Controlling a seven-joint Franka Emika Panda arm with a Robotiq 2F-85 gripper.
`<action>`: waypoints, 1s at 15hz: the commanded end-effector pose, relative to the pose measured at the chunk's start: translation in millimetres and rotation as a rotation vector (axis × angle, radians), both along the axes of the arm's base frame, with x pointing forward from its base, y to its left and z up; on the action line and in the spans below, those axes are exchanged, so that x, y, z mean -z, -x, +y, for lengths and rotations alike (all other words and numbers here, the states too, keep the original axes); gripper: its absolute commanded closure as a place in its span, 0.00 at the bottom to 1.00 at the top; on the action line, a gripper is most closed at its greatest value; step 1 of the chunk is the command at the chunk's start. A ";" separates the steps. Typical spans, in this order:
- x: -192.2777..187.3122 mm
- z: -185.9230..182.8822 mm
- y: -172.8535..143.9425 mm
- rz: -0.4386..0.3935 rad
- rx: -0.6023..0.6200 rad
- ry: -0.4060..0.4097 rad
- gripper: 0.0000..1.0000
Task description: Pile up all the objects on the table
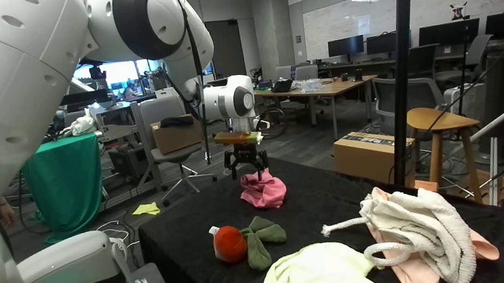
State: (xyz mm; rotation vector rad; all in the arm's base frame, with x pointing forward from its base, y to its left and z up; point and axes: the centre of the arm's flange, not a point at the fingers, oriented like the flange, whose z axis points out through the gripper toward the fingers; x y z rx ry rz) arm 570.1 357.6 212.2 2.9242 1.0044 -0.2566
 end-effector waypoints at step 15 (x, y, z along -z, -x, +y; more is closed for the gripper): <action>-3.1 -16.8 -12.3 -0.065 -0.053 0.037 1.00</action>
